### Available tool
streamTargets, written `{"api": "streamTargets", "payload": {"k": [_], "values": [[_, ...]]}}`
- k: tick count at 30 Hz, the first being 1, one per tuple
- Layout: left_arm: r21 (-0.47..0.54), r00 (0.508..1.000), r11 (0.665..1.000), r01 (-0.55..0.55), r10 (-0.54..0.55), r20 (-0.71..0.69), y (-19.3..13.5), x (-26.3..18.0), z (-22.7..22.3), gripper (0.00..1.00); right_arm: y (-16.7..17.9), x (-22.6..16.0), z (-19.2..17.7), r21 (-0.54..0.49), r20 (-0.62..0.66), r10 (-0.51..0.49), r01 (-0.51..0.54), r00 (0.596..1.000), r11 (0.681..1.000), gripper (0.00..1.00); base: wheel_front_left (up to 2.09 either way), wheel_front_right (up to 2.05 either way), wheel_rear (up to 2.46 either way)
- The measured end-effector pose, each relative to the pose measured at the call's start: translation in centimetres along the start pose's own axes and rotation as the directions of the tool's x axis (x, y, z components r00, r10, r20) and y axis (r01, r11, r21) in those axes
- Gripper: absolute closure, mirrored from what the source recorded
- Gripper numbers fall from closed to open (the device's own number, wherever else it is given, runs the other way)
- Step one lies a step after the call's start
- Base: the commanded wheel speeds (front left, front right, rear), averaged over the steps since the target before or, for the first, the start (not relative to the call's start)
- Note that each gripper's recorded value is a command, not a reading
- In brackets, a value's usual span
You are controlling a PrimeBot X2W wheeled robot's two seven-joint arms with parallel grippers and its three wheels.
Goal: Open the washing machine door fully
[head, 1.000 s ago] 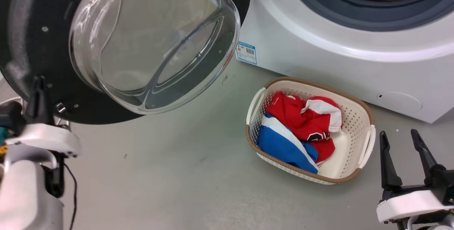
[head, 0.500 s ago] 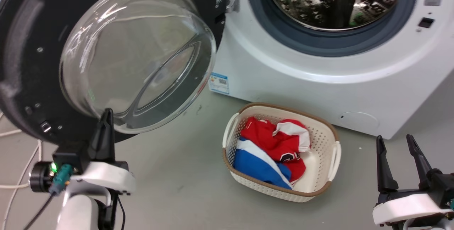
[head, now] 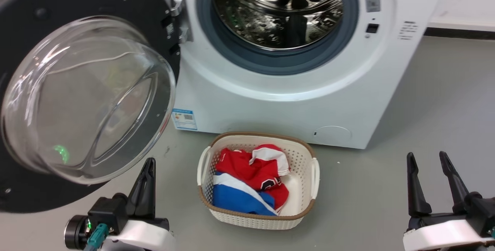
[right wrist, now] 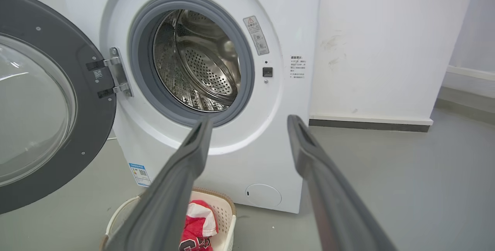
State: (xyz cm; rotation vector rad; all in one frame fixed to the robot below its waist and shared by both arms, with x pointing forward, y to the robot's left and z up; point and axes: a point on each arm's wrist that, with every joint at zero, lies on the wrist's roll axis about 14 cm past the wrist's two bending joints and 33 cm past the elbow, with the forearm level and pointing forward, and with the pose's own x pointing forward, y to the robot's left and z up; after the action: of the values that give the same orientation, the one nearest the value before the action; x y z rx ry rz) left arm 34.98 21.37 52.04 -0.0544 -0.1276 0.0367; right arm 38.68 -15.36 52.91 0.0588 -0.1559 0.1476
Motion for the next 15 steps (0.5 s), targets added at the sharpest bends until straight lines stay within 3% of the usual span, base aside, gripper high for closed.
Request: {"api": "streamTargets", "payload": {"k": [9, 11, 15], "values": [[-0.01, 0.997, 0.997, 0.078, -0.078, -0.004, -3.4, -0.1, -0.3, 1.0, -2.6, -3.1, 1.0, -0.016, 0.015, -0.089, 0.09, 0.996, 0.996, 0.0, 0.0, 0.0, 0.0], [-0.003, 0.996, 0.996, 0.094, -0.094, -0.001, -4.1, -0.2, -0.2, 0.0, -3.0, -3.5, 1.1, -0.015, 0.016, -0.102, 0.102, 0.995, 0.995, 0.0, 0.0, 0.0, 0.0], [0.019, 0.993, 0.992, 0.121, -0.121, -0.006, -5.2, -0.4, -0.4, 0.0, -3.3, -3.7, 1.2, -0.013, 0.019, -0.112, 0.113, 0.993, 0.994, 0.0, 0.0, 0.0, 0.0]]}}
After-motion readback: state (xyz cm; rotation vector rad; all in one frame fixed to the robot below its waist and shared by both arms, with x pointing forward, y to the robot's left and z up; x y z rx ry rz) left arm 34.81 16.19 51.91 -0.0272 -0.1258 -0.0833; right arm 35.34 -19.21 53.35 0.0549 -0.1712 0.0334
